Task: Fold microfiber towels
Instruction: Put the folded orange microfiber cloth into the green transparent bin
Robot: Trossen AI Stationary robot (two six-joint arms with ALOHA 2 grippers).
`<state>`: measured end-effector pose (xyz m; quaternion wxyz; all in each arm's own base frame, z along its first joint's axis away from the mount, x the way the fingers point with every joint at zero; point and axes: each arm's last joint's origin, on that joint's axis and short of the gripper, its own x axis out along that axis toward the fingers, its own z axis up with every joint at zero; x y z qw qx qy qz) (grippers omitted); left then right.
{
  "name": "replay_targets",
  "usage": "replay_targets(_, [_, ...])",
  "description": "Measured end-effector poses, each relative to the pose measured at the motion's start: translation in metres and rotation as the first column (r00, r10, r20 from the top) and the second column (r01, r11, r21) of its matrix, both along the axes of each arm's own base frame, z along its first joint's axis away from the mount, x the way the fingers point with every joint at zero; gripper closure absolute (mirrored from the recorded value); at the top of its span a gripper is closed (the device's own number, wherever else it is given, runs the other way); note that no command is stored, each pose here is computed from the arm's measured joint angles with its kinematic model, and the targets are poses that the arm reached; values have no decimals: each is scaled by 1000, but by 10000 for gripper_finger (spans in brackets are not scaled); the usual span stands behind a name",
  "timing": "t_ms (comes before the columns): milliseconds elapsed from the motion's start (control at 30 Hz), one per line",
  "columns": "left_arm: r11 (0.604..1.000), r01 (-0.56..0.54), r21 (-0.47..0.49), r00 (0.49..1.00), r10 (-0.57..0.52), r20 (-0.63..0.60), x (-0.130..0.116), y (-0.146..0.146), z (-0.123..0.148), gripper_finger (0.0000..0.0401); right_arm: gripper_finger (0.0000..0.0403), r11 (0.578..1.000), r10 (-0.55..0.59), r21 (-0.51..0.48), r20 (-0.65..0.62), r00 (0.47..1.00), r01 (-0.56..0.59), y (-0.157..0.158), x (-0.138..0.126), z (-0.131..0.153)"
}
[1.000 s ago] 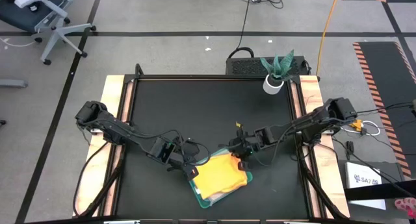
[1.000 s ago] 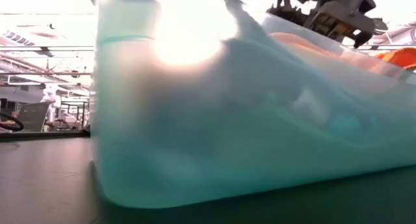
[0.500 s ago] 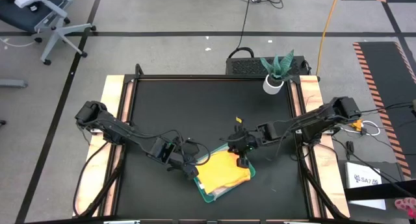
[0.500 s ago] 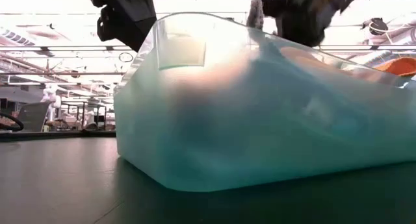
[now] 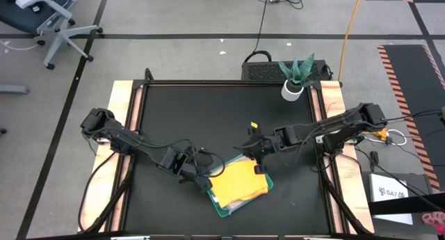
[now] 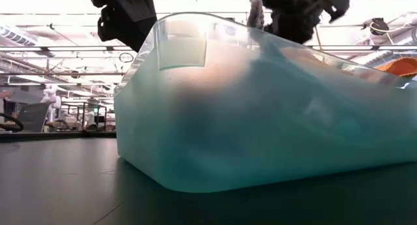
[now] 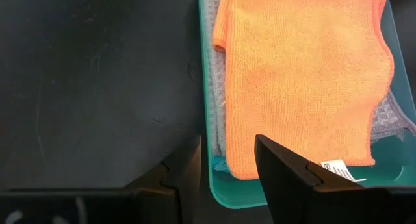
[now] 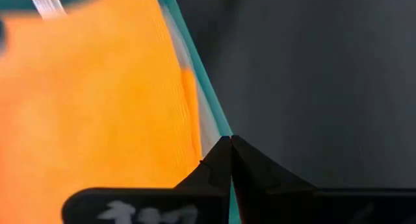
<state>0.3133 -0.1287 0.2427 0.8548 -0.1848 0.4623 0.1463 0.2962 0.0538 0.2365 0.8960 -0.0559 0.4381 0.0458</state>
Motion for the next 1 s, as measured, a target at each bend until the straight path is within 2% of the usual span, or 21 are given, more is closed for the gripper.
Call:
replay_targets(133, [1000,-3,-2,1000,3,0,0,0,0,256,384,999,-28,-23,-77,997,26,-14,-4,-5])
replay_targets(333, [1000,-6,-4,1000,6,1,0,0,0,256,327,998,-68,-25,-123,990,66,-26,2,-17])
replay_targets(467, [1000,-7,-5,1000,7,0,0,0,0,256,302,998,-30,42,-160,987,37,-26,7,-27])
replay_targets(700, [1000,-7,-5,1000,7,0,0,0,0,256,300,999,40,30,-139,990,-36,-22,11,-30])
replay_targets(933, [1000,-6,-1,1000,6,-6,-1,0,0,256,302,1000,15,24,-122,992,-12,-33,19,-40])
replay_targets(1000, [1000,-6,1,1000,6,-11,-1,0,-1,256,302,999,-1,33,-152,988,6,-34,19,-48])
